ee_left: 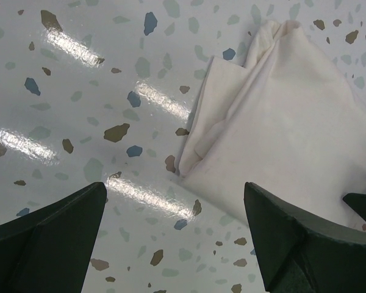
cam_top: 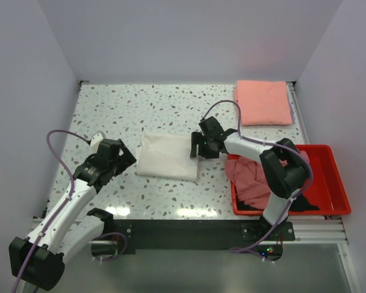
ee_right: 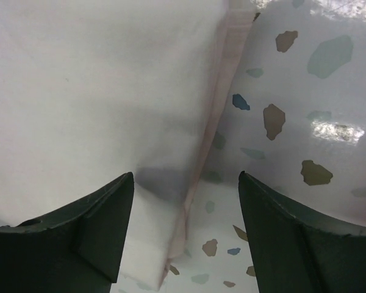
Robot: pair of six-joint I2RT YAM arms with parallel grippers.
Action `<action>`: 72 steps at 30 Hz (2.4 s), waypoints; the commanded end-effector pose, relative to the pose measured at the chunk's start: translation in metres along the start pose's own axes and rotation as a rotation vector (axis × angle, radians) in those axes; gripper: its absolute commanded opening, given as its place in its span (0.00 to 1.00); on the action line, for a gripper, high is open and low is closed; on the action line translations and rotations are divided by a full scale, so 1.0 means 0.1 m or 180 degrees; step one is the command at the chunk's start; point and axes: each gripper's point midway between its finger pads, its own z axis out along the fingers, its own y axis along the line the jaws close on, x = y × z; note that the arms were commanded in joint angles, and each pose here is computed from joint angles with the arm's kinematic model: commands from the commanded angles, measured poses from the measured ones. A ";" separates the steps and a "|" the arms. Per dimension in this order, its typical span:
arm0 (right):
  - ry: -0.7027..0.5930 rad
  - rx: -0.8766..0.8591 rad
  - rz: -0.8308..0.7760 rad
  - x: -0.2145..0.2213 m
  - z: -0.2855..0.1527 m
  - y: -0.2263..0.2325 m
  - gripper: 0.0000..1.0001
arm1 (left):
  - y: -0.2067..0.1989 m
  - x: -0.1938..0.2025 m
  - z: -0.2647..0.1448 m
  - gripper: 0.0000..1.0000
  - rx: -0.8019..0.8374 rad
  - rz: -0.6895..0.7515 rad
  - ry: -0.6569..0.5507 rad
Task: Fold and stack the t-shirts
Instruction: Neatly place the folded tshirt to the corner
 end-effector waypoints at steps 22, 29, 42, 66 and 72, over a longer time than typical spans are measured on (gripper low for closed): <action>-0.0221 0.0059 -0.0490 -0.27 0.29 0.50 0.11 | 0.03 -0.09 -0.07 1.00 -0.0046 0.0017 -0.0089; -0.0581 0.0527 -0.1196 -0.72 0.15 0.36 0.00 | -0.07 -0.26 -0.21 1.00 0.0075 -0.0066 -0.0246; -0.1156 0.1345 -0.2088 -1.59 -0.38 0.14 0.00 | -0.07 -0.42 -0.40 1.00 0.0275 -0.0208 -0.0529; -0.1448 0.2205 -0.2283 -2.91 -1.24 -1.20 0.00 | 0.08 -0.41 -0.41 1.00 0.0124 -0.0339 -0.0618; -0.1453 0.2353 -0.2221 -3.05 -1.44 -1.36 0.00 | 0.13 -0.48 -0.47 1.00 0.0016 -0.0370 -0.0691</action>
